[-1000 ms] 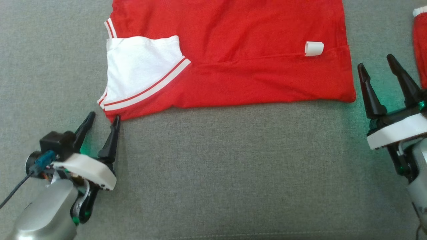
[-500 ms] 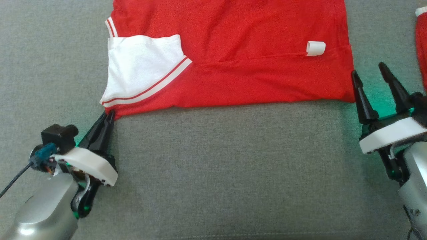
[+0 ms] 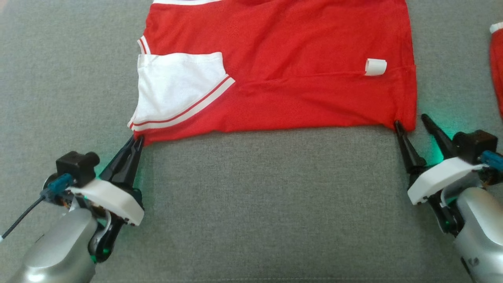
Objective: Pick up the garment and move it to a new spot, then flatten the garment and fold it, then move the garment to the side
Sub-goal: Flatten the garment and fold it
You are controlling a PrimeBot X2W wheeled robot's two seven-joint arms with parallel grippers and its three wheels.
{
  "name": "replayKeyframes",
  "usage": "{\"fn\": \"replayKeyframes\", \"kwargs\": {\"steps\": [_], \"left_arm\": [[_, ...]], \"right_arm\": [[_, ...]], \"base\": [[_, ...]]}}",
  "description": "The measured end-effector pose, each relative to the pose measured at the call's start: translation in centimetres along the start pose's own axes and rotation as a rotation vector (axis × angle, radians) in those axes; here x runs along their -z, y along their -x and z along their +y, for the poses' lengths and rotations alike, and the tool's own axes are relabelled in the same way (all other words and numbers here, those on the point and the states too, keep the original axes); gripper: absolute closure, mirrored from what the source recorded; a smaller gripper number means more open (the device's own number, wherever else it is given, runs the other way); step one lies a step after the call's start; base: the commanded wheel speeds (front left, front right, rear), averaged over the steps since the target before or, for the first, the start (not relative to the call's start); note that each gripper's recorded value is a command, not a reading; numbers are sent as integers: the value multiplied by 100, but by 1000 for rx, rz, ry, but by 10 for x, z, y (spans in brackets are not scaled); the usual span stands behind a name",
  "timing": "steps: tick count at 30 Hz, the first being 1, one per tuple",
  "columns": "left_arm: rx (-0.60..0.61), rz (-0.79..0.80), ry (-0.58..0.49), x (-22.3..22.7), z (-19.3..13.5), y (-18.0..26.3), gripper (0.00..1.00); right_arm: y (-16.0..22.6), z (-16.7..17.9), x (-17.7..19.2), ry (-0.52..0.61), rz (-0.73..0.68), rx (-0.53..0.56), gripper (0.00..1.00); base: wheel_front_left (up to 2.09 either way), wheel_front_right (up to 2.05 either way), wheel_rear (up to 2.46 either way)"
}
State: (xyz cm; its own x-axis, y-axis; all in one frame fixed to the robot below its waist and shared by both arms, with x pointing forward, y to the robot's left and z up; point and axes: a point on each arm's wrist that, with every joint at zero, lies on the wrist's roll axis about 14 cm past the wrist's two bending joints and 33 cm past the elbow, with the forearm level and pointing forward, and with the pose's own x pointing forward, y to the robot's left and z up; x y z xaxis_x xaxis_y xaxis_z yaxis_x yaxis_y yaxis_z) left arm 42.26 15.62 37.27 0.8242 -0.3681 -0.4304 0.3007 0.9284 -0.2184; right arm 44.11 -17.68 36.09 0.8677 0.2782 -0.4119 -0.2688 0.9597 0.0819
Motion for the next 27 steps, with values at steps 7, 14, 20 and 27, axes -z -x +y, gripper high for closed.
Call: {"fn": "replayKeyframes", "kwargs": {"steps": [7, 14, 20, 27], "left_arm": [[6, -12, -12, -5, -2, 5, 100], [51, -19, -27, -4, -18, 24, 100], [93, 19, -31, 13, -35, 48, 100], [103, 63, -36, 41, -55, 80, 100]], "right_arm": [[-3, 5, -4, -2, 18, -26, 100], [19, -14, -13, 28, 10, -9, 100], [47, -20, -7, 31, 31, -10, 100], [93, -16, 30, -23, 108, -14, 100]], "base": [[0, 0, 0], [0, 0, 0], [0, 0, 0], [0, 0, 0]]}}
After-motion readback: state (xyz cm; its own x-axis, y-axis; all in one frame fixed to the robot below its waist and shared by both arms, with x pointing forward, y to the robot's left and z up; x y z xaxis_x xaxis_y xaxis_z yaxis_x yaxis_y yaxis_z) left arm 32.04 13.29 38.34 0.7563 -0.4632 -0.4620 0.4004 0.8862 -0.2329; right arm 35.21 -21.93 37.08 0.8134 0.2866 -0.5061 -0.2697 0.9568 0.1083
